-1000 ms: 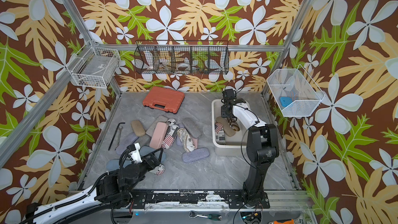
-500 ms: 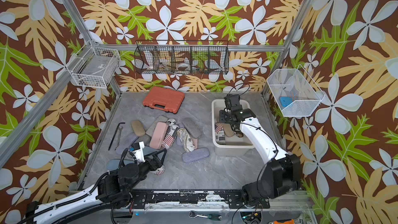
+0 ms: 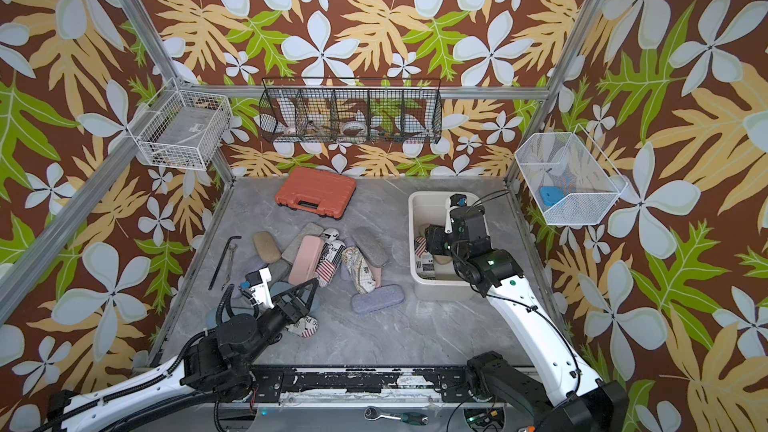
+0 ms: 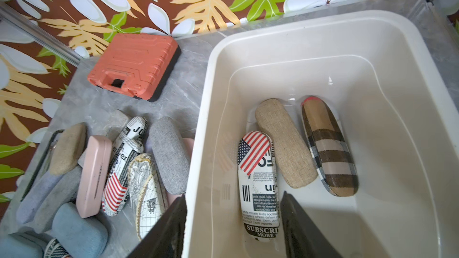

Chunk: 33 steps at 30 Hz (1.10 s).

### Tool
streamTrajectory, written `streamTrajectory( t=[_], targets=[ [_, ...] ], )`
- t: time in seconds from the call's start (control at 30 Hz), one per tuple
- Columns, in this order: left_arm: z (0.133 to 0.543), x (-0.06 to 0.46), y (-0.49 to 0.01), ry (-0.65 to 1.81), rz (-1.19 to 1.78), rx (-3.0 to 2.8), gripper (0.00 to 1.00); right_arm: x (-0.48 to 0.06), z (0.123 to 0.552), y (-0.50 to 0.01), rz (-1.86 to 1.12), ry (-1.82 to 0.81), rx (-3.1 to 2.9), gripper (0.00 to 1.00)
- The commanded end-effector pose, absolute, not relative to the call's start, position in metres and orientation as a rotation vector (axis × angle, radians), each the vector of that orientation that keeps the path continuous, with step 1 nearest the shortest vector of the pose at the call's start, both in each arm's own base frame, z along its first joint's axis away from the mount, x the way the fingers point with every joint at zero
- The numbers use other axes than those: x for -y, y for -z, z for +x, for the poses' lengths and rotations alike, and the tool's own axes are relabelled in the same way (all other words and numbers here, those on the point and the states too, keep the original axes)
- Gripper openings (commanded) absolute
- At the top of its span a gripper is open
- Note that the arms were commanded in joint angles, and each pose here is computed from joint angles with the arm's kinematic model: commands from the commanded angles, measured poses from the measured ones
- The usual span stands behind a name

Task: Put the glasses cases into the storage boxes
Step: Place the glasses case in the storage box, then pick up the glasses case.

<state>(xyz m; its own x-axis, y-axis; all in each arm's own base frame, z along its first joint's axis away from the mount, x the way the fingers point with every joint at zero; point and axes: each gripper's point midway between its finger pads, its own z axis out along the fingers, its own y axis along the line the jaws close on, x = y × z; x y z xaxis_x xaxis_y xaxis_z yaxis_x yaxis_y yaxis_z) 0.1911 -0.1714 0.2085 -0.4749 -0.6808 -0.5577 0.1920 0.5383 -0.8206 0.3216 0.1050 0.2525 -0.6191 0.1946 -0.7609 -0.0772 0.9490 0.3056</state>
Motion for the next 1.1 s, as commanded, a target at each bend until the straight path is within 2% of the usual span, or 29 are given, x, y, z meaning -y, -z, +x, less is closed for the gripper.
streamTrajectory(
  t=[0.0, 0.1, 0.23, 0.37, 0.67, 0.83, 1.0, 1.07],
  targets=[
    [0.197, 0.167, -0.218, 1.116, -0.482, -1.721, 0.93, -0.117, 0.321, -0.261, 0.113, -0.52, -2.143, 0.6],
    [0.201, 0.167, -0.218, 1.075, -0.494, -1.729, 0.91, -0.132, 0.312, -0.257, 0.142, -0.698, -2.082, 0.59],
    [0.206, 0.174, -0.215, 1.011, -0.49, -1.786, 0.91, -0.119, 0.305, -0.253, 0.228, -0.687, -2.036, 0.56],
    [0.21, 0.192, -0.211, 0.943, -0.432, -1.877, 0.9, -0.124, 0.299, -0.27, 0.121, -0.698, -1.974, 0.56],
    [0.23, 0.232, -0.199, 0.717, -0.362, -2.054, 0.91, -0.137, 0.292, -0.277, -0.043, -0.712, -1.963, 0.67],
    [0.241, 0.241, -0.185, 0.565, -0.417, -2.137, 0.9, -0.141, 0.29, -0.266, -0.082, -0.712, -2.005, 0.69],
    [0.25, 0.259, -0.163, 0.418, -0.424, -2.225, 0.99, -0.136, 0.285, -0.25, -0.076, -0.687, -2.03, 0.69],
    [0.251, 0.263, -0.158, 0.384, -0.416, -2.247, 1.0, -0.133, 0.283, -0.248, -0.072, -0.665, -2.029, 0.7]
  ],
)
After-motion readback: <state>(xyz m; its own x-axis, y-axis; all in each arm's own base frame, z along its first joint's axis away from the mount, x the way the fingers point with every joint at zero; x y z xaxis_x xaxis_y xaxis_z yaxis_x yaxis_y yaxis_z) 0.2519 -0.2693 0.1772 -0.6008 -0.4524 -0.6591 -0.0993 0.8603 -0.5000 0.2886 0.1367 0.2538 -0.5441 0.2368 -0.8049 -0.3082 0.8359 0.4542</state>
